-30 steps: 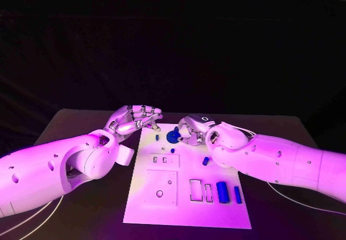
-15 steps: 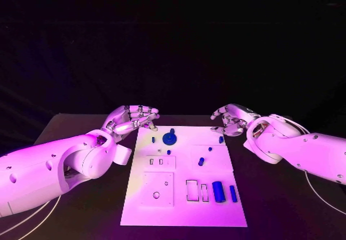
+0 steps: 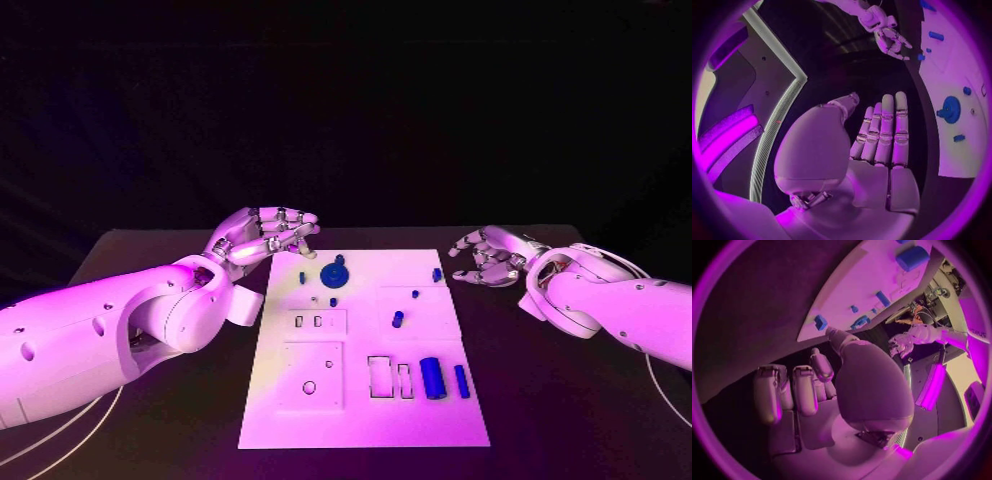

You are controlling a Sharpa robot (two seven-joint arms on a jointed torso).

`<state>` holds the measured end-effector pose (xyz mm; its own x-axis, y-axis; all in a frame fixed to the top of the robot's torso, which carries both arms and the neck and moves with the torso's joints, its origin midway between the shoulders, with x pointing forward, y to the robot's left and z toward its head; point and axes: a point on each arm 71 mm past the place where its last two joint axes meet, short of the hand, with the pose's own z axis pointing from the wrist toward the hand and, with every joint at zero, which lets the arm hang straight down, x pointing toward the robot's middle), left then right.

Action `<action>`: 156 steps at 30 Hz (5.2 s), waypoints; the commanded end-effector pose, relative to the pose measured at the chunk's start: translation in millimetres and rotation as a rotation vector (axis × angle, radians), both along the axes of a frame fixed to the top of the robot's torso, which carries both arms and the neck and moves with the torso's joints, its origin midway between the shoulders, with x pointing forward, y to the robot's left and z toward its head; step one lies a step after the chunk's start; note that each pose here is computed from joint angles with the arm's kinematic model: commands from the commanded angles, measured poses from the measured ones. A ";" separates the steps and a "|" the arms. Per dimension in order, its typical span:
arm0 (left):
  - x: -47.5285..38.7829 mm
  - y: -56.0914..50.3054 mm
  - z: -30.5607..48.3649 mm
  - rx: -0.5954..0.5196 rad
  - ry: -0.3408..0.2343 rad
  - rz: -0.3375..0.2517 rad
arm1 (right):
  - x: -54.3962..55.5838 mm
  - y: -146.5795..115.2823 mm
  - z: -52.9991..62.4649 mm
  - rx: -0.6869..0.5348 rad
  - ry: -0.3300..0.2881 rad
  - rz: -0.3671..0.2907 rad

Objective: Assemble the parts on the task board

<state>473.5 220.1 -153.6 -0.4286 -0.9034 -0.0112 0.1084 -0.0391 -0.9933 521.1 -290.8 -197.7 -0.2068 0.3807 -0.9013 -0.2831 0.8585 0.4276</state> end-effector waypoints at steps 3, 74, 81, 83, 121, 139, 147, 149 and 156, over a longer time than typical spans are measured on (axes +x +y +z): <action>-0.4 -2.2 0.0 -0.012 0.000 -0.021 | 2.9 4.7 -9.7 0.001 0.032 0.035; 0.7 1.0 -1.8 -0.006 0.013 -0.017 | 16.9 30.1 -30.3 0.020 0.062 0.000; 0.7 1.6 -1.8 -0.005 0.014 -0.016 | 17.5 29.4 -28.2 0.019 0.030 -0.011; 0.8 1.9 -1.8 -0.005 0.014 -0.015 | 17.4 29.8 -27.0 0.020 0.015 -0.012; 9.1 -0.5 -7.2 0.004 0.035 -0.004 | -53.9 222.2 6.4 0.026 -0.005 0.236; 8.8 -1.4 -7.6 0.003 0.041 -0.014 | -68.2 247.0 -21.1 -0.044 0.034 0.277; 8.7 -1.7 -7.6 0.001 0.041 -0.020 | -67.8 248.8 -29.7 -0.062 0.041 0.280; 8.9 -1.9 -7.7 0.001 0.042 -0.021 | -67.8 249.0 -32.1 -0.067 0.047 0.280; 9.4 -2.5 -8.2 0.001 0.043 -0.025 | -66.6 249.2 -39.0 -0.080 0.058 0.274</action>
<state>483.7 220.3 -162.5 -0.4295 -0.9031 -0.0046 0.0669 -0.0267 -0.9974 455.0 -42.5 -235.2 -0.3441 0.2590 -0.9025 -0.4747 0.7813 0.4052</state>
